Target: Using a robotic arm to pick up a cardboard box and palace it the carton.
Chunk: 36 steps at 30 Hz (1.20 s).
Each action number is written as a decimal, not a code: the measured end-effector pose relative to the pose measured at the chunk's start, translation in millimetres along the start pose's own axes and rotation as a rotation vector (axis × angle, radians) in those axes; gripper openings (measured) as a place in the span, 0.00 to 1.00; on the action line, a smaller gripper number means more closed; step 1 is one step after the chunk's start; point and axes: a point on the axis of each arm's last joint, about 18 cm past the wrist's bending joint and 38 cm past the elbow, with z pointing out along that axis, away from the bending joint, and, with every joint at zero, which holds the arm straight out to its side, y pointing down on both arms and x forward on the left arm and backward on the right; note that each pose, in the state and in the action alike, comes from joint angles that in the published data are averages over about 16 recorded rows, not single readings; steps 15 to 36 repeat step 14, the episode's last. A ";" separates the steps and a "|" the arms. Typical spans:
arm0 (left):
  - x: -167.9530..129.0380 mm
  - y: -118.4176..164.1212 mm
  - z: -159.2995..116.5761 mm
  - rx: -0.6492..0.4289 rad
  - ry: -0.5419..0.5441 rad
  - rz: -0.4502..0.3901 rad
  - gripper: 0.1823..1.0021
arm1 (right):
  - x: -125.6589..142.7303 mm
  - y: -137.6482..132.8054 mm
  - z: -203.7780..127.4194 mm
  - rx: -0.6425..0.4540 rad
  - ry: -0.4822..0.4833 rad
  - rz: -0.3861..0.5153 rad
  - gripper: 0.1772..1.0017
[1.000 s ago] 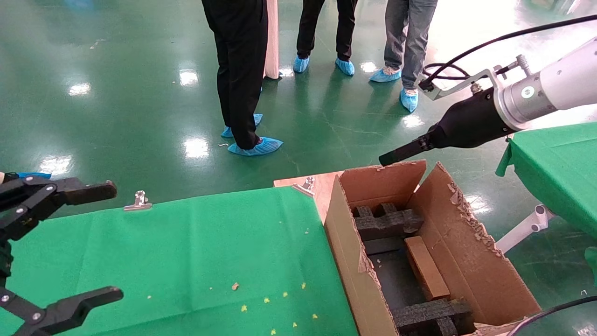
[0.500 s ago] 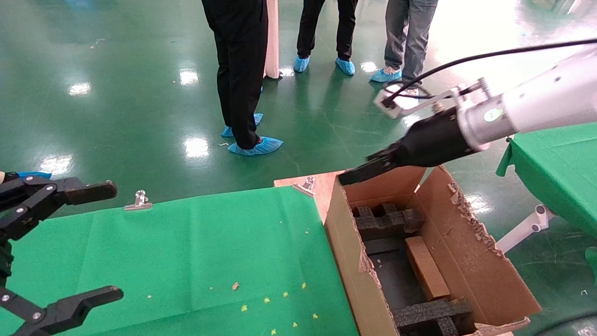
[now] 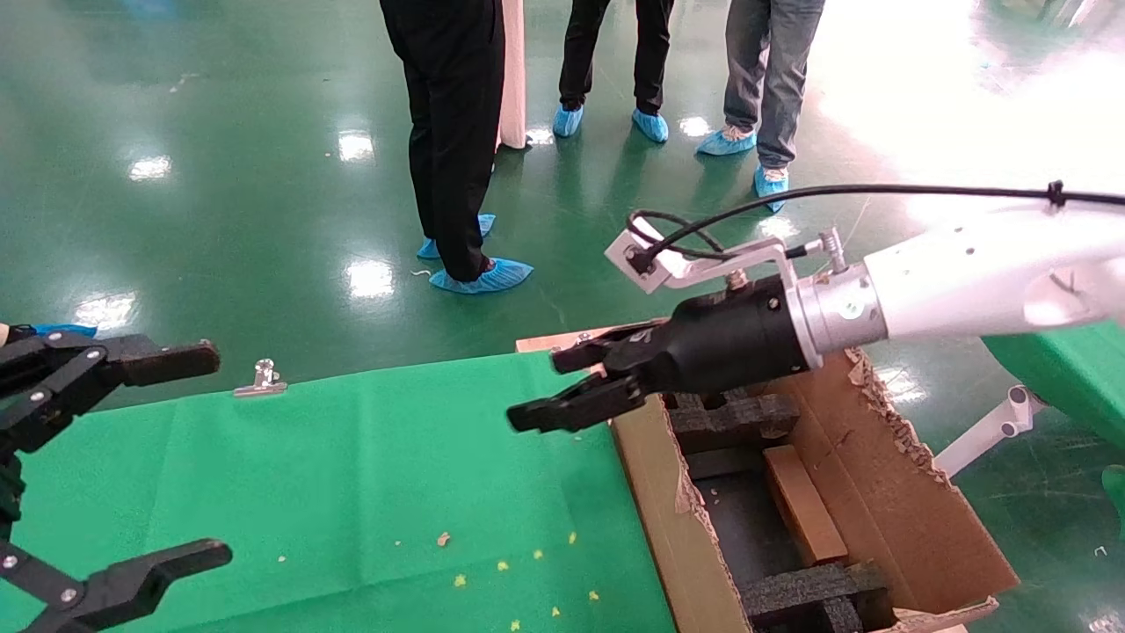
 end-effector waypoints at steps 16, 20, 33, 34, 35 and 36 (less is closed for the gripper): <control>0.0 0.0 0.0 0.000 0.000 0.000 1.00 | -35.5 0.6 5.0 0.141 -0.141 -0.123 1.00; 0.0 0.0 0.0 0.000 0.000 0.000 1.00 | -35.5 0.6 5.0 0.141 -0.141 -0.123 1.00; 0.0 0.0 0.0 0.000 0.000 0.000 1.00 | -35.5 0.6 5.0 0.141 -0.141 -0.123 1.00; 0.0 0.0 0.0 0.000 0.000 0.000 1.00 | -35.5 0.6 5.0 0.141 -0.141 -0.123 1.00; 0.0 0.0 0.0 0.000 0.000 0.000 1.00 | -35.5 0.6 5.0 0.141 -0.141 -0.123 1.00; 0.0 0.0 0.0 0.000 0.000 0.000 1.00 | -35.5 0.6 5.0 0.141 -0.141 -0.123 1.00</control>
